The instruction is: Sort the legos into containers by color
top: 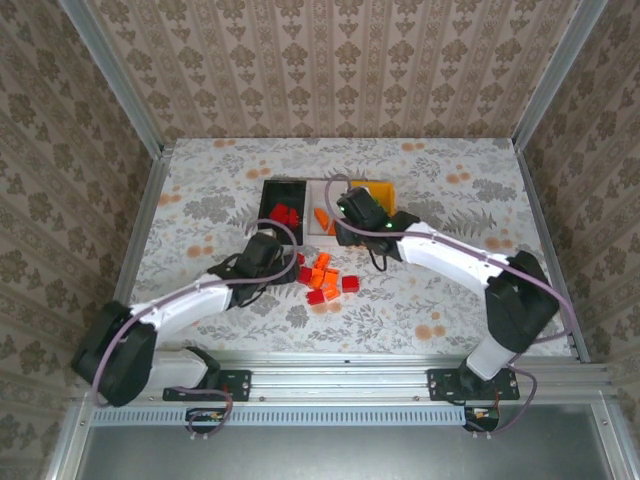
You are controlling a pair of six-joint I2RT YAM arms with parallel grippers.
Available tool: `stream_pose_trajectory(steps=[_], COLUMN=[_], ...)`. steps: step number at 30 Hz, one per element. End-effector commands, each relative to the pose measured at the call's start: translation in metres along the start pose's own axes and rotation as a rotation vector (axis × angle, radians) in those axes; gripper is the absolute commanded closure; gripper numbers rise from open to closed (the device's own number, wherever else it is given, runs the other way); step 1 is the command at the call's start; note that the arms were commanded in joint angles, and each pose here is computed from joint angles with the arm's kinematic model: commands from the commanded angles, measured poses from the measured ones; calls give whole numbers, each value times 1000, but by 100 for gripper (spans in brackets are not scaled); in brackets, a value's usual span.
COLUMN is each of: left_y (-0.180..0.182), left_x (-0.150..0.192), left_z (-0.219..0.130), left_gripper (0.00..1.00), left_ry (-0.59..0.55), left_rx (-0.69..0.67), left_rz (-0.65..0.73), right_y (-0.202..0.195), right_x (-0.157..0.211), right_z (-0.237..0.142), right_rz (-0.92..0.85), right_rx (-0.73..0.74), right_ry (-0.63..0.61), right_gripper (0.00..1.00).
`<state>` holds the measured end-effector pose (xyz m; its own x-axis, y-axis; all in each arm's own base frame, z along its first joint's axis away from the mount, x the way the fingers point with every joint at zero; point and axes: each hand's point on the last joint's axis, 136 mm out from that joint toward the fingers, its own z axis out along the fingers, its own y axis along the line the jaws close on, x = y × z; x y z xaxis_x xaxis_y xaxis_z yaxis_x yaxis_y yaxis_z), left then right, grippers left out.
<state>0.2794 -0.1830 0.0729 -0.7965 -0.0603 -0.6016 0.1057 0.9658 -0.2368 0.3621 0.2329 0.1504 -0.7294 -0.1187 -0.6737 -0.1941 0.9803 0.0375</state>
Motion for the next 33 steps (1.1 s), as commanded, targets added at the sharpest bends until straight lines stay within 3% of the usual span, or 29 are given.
stream_pose_trajectory(steps=[1, 8, 15, 18, 26, 33], left_y=[-12, -37, -39, -39, -33, -33], left_x=[-22, -23, -17, -14, -2, -4], left_z=[13, 42, 62, 69, 75, 66], left_gripper=[15, 31, 32, 38, 45, 60], left_ry=[-48, 16, 68, 82, 76, 61], left_rx=[-12, 52, 28, 19, -29, -69], left_rz=[139, 230, 239, 236, 191, 216], right_y=[-18, -48, -54, -55, -54, -52], right_x=[19, 30, 33, 35, 34, 34], right_z=[-5, -13, -17, -18, -27, -30], right_rz=[44, 67, 67, 61, 96, 125], right_rx=[23, 78, 91, 91, 49, 15], right_ry=[19, 15, -4, -1, -35, -72], right_gripper=[41, 46, 49, 50, 51, 55])
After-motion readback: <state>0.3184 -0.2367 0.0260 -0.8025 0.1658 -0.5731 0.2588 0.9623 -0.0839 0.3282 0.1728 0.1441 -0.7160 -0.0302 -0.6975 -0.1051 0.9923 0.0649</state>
